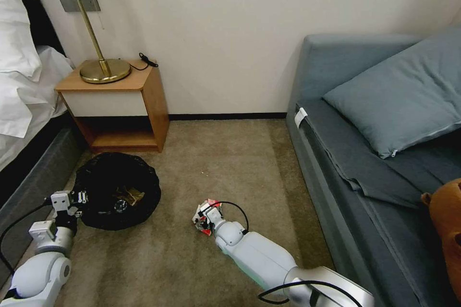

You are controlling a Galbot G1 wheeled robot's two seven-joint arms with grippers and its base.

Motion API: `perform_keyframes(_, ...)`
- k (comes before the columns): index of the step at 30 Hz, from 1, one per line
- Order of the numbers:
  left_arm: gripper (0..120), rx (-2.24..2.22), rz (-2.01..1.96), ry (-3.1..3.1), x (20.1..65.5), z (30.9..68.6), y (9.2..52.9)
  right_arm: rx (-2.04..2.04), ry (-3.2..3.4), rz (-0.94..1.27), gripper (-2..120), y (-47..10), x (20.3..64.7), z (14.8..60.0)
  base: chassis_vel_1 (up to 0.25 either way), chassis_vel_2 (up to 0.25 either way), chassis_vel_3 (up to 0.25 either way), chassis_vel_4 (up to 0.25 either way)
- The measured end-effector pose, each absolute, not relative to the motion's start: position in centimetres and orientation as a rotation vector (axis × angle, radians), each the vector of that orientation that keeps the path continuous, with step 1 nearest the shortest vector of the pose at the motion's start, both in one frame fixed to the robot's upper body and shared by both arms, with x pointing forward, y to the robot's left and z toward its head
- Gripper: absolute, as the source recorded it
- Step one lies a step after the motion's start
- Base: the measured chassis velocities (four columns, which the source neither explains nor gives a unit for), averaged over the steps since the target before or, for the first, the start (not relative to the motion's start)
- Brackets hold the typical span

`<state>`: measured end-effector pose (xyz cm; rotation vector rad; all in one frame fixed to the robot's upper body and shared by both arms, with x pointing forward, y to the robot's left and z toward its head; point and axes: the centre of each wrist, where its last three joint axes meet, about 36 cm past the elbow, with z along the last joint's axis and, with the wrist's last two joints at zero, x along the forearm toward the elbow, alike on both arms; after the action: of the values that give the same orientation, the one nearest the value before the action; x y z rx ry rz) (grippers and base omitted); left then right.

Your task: Pick up the trash bin, then pick up the garbage on the floor and place it into the trash bin.

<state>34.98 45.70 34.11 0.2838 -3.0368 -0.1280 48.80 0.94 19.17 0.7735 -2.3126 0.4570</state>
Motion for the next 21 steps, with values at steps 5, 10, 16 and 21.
perform_keyframes(5,4,0.284,-0.127,-3.037,35.0,34.1,45.7,0.793,-2.297,0.444,68,0.7,48.8,19.0,0.000,0.000,0.000,0.000)
perform_keyframes(10,4,0.282,-0.122,-3.040,35.1,34.1,45.6,0.812,-2.283,0.434,48,0.4,48.9,18.7,0.000,0.000,0.000,0.000)
perform_keyframes(16,4,0.278,-0.116,-3.037,34.8,33.9,45.5,0.822,-2.276,0.429,28,-0.2,49.1,18.4,0.000,0.000,0.000,0.000)
perform_keyframes(21,4,0.282,-0.117,-3.037,34.6,33.8,45.6,0.824,-2.279,0.424,7,-0.2,49.2,18.4,0.000,0.000,0.000,0.000)
